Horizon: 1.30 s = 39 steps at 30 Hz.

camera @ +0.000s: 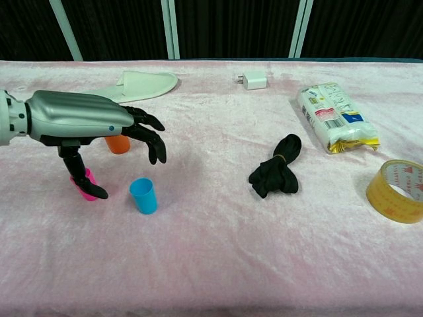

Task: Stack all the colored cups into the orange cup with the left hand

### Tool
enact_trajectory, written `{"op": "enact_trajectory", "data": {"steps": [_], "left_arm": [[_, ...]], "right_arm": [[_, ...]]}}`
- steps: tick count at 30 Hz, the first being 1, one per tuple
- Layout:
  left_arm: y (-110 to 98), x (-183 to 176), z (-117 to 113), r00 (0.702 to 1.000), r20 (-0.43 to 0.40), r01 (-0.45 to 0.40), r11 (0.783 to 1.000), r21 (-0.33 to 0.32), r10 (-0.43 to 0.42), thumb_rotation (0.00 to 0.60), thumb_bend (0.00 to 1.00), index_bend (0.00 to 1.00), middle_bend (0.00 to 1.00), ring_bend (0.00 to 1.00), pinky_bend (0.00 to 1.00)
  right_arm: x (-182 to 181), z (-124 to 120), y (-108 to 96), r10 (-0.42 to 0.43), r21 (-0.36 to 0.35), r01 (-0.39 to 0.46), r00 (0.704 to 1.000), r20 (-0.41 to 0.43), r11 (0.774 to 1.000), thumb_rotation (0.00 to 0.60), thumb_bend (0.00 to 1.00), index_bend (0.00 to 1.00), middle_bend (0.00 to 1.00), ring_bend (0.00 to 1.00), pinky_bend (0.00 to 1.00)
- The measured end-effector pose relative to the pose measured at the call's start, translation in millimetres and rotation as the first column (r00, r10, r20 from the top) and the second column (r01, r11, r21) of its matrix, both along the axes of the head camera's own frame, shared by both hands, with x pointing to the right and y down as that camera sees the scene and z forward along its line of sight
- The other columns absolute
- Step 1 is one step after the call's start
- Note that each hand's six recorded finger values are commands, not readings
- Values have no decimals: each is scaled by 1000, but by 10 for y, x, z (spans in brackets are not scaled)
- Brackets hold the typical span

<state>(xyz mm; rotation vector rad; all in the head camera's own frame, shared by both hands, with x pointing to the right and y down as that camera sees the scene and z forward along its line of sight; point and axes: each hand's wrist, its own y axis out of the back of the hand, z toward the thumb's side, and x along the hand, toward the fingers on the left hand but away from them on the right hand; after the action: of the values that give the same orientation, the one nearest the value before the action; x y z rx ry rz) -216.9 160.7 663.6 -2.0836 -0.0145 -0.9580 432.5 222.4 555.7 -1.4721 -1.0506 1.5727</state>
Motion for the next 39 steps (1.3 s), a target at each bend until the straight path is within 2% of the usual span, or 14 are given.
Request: {"op": "enact_trajectory", "data": {"steps": [11, 15, 19, 24, 33, 39], "left_arm": [[49, 154, 228, 999, 31, -41, 999, 0, 41, 600, 290, 374, 393, 0, 0], [52, 174, 282, 998, 39, -40, 999, -3, 40, 600, 328, 439, 453, 0, 0], [40, 176, 277, 999, 33, -33, 999, 3, 33, 600, 359, 491, 497, 0, 0], [-21, 168, 199, 1000, 7, -5, 1000, 12, 5, 600, 361, 492, 498, 0, 0], [-402, 23, -93, 994, -47, 99, 992, 83, -96, 600, 361, 485, 495, 0, 0], [-808, -249, -49, 967, -34, 255, 962, 96, -253, 600, 361, 478, 489, 0, 0]], "right_arm": [[4, 0, -3, 3, -1, -3, 1000, 5, 1000, 600, 254, 151, 97, 175, 239], [8, 3, -6, 5, -2, -5, 1000, 5, 1000, 600, 254, 151, 97, 175, 239], [6, 4, -6, 3, -3, -3, 1000, 6, 1000, 600, 255, 151, 97, 175, 239], [8, 2, -6, 2, -2, -2, 1000, 4, 1000, 600, 254, 151, 98, 175, 239], [-2, 9, 1, -3, -6, 3, 1000, 1, 1000, 600, 255, 151, 98, 175, 239], [-14, 15, 9, -7, -9, 7, 1000, -4, 1000, 600, 255, 151, 98, 175, 239]]}}
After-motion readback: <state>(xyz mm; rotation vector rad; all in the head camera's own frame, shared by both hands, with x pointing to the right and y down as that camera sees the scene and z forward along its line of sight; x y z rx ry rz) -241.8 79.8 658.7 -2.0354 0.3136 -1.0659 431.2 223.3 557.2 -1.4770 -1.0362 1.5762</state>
